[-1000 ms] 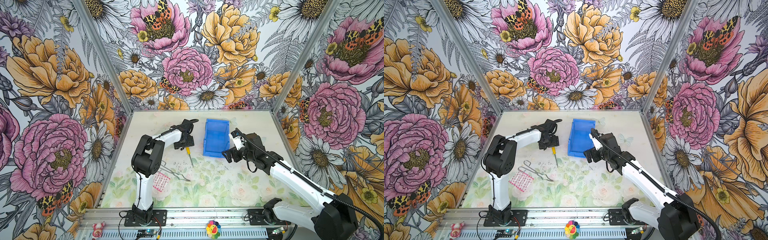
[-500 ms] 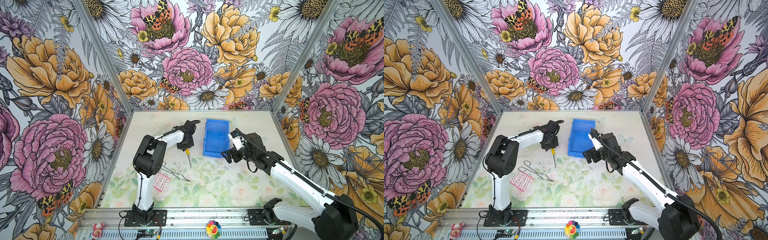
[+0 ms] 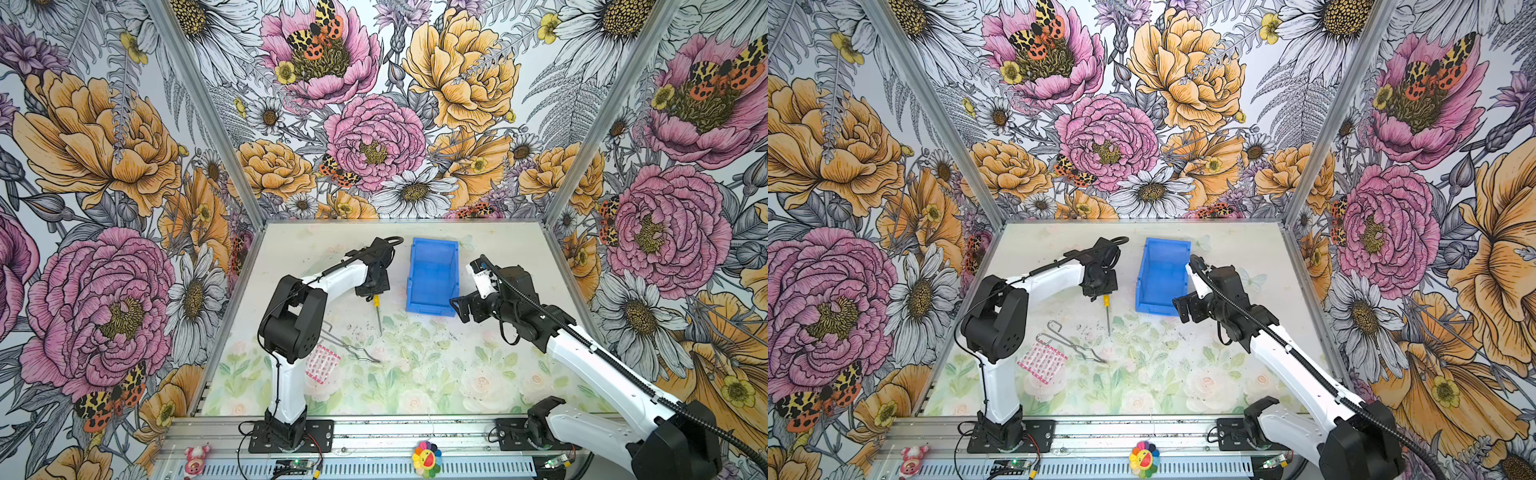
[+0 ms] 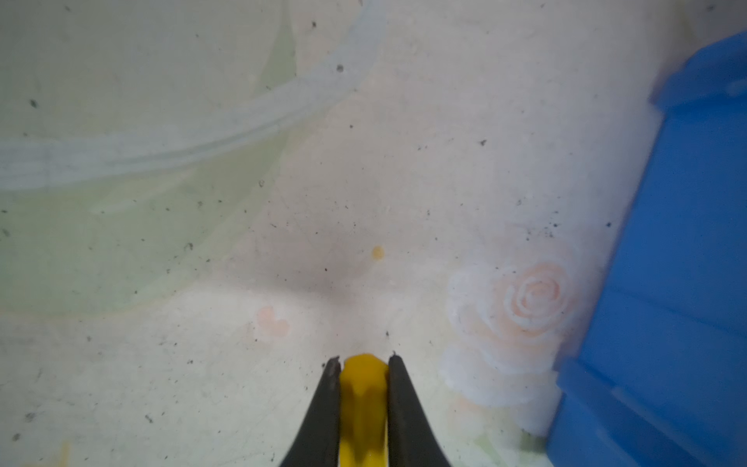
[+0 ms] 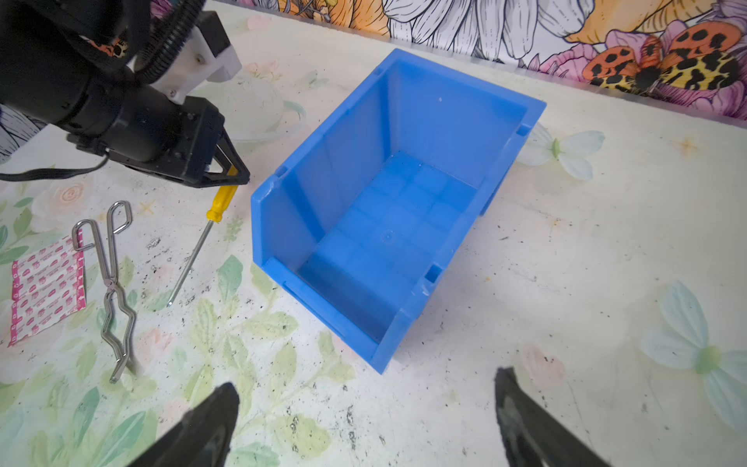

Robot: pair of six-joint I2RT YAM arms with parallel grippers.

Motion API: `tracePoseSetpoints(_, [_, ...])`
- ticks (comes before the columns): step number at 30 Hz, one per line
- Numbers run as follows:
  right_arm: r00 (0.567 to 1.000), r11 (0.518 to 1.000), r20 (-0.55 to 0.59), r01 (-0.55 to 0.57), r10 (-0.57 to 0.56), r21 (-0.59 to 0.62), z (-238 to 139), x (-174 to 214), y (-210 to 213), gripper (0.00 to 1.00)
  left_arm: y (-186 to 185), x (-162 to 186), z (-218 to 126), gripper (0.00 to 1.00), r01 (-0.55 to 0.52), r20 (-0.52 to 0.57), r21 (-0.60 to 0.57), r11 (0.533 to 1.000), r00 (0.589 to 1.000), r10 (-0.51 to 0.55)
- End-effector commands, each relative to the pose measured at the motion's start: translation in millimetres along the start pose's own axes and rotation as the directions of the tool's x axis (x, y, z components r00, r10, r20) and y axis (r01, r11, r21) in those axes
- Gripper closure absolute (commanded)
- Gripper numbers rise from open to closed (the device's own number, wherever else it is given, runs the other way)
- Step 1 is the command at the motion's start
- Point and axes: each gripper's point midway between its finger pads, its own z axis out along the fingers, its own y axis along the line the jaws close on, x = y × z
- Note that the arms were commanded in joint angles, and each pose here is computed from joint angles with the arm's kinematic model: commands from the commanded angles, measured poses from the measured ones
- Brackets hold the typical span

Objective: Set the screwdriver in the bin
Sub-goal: 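Lift the screwdriver with the left gripper and carry it over the blue bin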

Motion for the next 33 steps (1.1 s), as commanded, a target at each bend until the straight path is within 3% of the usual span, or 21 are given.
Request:
tracePoseSetpoints(1, [0.998, 0.998, 0.031, -0.056, 0.055, 0.033, -7.7, 0.4, -11.9, 0.00, -14.2, -35.6, -45.5, 1.00, -0.027, 0.136, 0.043, 0.999, 0.990, 0.021])
tracePoseSetpoints(10, [0.983, 0.980, 0.042, -0.184, 0.181, 0.079, -11.6, 11.9, -39.3, 0.01, -82.1, -66.8, -105.3, 1.00, -0.173, 0.307, 0.132, 0.976, 0.944, 0.126])
tracePoseSetpoints(15, [0.977, 0.972, 0.037, -0.214, 0.211, 0.097, -11.3, 16.5, -47.1, 0.01, -132.6, -69.9, -112.2, 1.00, -0.221, 0.334, 0.202, 0.954, 0.931, 0.145])
tracePoseSetpoints(22, [0.971, 0.964, 0.032, -0.238, 0.236, 0.116, -11.5, 22.9, -53.3, 0.00, -189.6, -70.0, -100.1, 1.00, -0.250, 0.336, 0.283, 0.926, 0.930, 0.148])
tracePoseSetpoints(33, [0.965, 0.956, 0.026, -0.261, 0.259, 0.132, -12.5, 31.7, -59.8, 0.01, -221.3, -77.1, -58.5, 1.00, -0.278, 0.356, 0.262, 0.924, 0.918, 0.175])
